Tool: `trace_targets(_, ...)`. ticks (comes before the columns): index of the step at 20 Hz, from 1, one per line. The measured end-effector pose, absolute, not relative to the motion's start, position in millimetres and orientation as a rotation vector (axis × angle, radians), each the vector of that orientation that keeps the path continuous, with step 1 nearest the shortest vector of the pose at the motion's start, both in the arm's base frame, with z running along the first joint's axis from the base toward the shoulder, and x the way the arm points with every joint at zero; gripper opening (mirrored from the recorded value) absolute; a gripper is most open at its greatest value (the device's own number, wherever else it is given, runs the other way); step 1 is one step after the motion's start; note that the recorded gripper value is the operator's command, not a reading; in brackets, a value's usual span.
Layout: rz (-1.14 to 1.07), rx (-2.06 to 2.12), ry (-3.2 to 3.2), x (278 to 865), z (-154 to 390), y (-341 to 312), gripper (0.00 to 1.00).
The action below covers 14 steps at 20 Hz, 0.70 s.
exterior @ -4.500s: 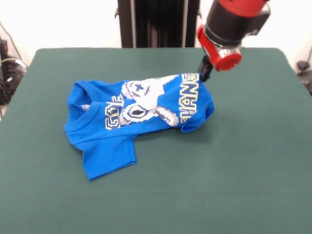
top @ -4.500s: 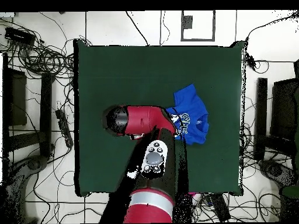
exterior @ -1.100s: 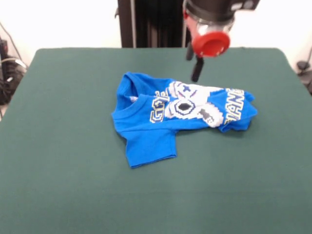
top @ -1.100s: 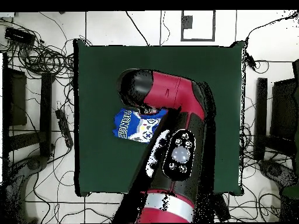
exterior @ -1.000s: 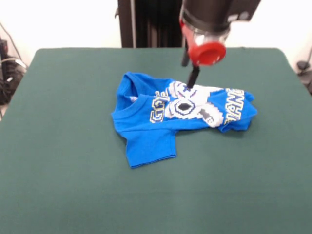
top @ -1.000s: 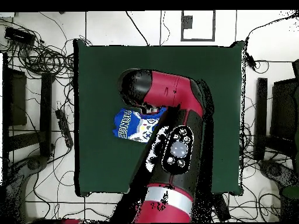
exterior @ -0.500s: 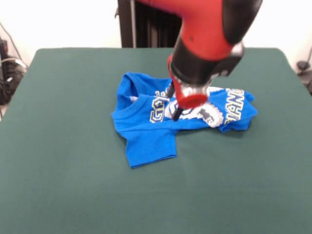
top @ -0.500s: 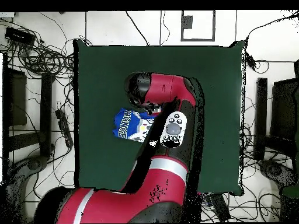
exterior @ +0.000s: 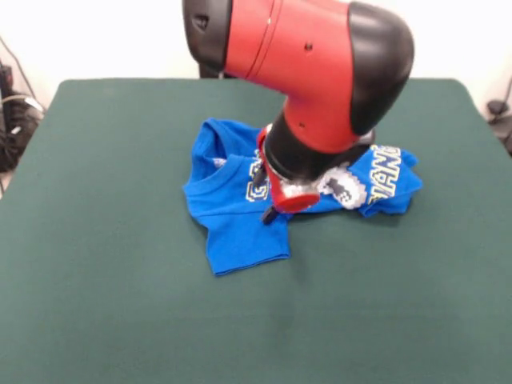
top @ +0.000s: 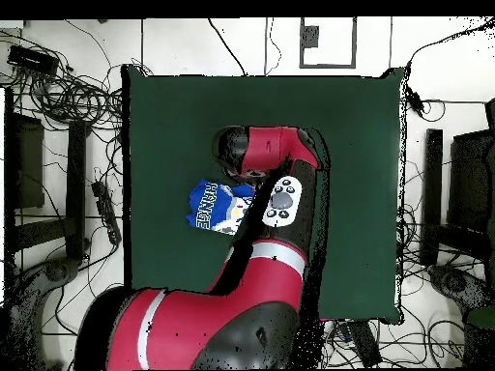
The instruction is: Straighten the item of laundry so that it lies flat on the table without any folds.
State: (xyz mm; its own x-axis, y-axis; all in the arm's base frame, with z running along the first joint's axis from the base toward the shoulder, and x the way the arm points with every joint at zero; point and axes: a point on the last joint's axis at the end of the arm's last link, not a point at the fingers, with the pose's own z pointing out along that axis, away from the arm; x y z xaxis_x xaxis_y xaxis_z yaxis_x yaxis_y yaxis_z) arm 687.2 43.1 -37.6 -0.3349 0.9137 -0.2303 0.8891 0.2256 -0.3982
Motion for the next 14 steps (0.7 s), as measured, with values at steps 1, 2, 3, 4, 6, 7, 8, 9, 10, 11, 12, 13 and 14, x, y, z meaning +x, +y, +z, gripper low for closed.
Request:
trace_targets(1, 0.737, -1.775, -2.429, 689.3, -41.1, 39.5, 1.00)
trace_targets(2, 0.740, -1.775, -2.433, 690.9, -42.3, 37.3, 1.00)
trace_targets(3, 0.742, -1.776, -2.437, 692.7, -43.2, 34.8, 1.00)
trace_targets(4, 0.742, -1.780, -2.440, 695.0, -43.7, 31.3, 1.00)
trace_targets(6, 0.738, -1.793, -2.440, 699.8, -43.2, 23.6, 1.00)
trace_targets(7, 0.733, -1.804, -2.436, 702.5, -42.2, 18.1, 1.00)
trace_targets(8, 0.725, -1.823, -2.429, 705.6, -40.7, 8.7, 1.00)
trace_targets(9, 0.719, -1.833, -2.424, 706.7, -40.4, 4.3, 1.00)
trace_targets(10, 0.703, -1.853, -2.415, 708.6, -40.5, -5.5, 1.00)
trace_targets(11, 0.669, -1.886, -2.401, 711.7, -42.1, -20.3, 1.00)
trace_targets(12, 0.633, -1.914, -2.390, 714.3, -44.6, -32.1, 1.00)
trace_targets(13, 0.618, -1.926, -2.385, 715.0, -46.1, -37.2, 1.00)
trace_targets(14, 0.603, -1.937, -2.380, 715.8, -47.6, -42.4, 1.00)
